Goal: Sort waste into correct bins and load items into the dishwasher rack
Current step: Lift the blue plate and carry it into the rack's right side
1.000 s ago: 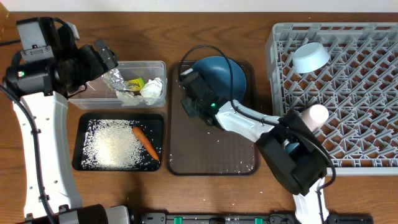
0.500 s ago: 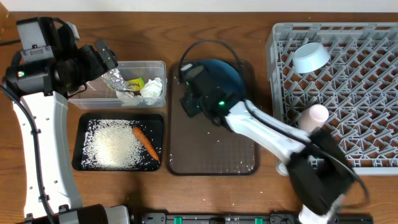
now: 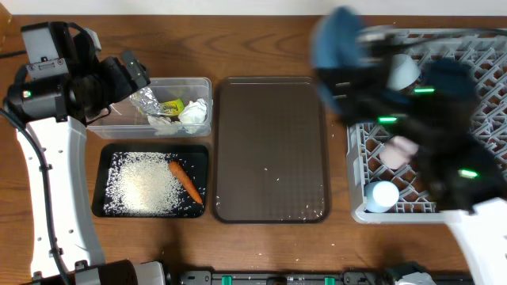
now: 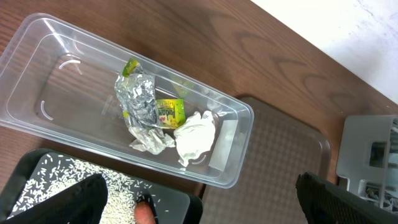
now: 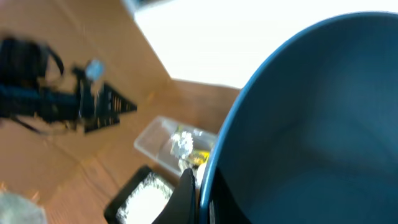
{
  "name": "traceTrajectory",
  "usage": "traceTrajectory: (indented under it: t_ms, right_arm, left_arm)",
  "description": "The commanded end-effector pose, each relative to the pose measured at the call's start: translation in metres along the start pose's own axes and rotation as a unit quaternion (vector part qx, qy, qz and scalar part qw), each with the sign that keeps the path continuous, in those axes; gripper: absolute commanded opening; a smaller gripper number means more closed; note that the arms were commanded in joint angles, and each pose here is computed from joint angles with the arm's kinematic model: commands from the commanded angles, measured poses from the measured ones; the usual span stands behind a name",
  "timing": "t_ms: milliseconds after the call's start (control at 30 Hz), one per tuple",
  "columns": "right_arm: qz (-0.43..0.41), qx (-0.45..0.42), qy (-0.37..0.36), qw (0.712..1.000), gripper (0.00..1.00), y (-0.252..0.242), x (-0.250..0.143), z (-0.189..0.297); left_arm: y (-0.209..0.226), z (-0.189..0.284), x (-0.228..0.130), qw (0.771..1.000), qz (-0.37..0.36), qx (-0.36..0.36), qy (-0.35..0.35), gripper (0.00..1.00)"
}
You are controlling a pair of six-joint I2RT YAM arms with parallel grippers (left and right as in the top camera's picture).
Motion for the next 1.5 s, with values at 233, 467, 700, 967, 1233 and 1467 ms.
traceTrajectory:
  t_ms: [233, 467, 700, 967, 1233, 1467]
  right_arm:
    - [-0.107, 0.133, 0.010, 0.985, 0.01, -0.089, 0.041, 0.104]
    - [-0.135, 0.104, -0.037, 0.985, 0.01, -0.170, 0.045, 0.134]
    - [-0.167, 0.102, -0.036, 0.980, 0.01, -0.227, 0.037, 0.124]
    - [-0.234, 0.104, -0.029, 0.966, 0.01, -0.278, 0.019, 0.112]
    - [-0.276, 0.101, -0.030, 0.956, 0.01, -0.307, 0.006, 0.110]
    - [-0.299, 0.034, -0.056, 0.952, 0.02, -0.328, 0.003, 0.130]
  left_arm:
    - [0.000, 0.007, 0.003, 1.000, -0.001, 0.003, -0.011, 0.99]
    - [0.000, 0.007, 0.003, 1.000, -0.001, 0.003, -0.011, 0.99]
    - [0.000, 0.007, 0.003, 1.000, -0.001, 0.003, -0.011, 0.99]
    - [0.000, 0.007, 0.003, 1.000, -0.001, 0.003, -0.011, 0.99]
    - [0.000, 0.007, 0.003, 1.000, -0.001, 0.003, -0.011, 0.99]
    - [0.000, 0.007, 0.003, 1.000, -0.001, 0.003, -0.011, 0.99]
Point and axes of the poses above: each gripper's point midway between its finger pads, its own z axis back along the fingers, its own y axis along the line the jaws close on, x = y × z, the point moved 6 cm from there along z, back along the fingers, and after that the axes turned 11 degrees about -z, right-handed, at the moved point
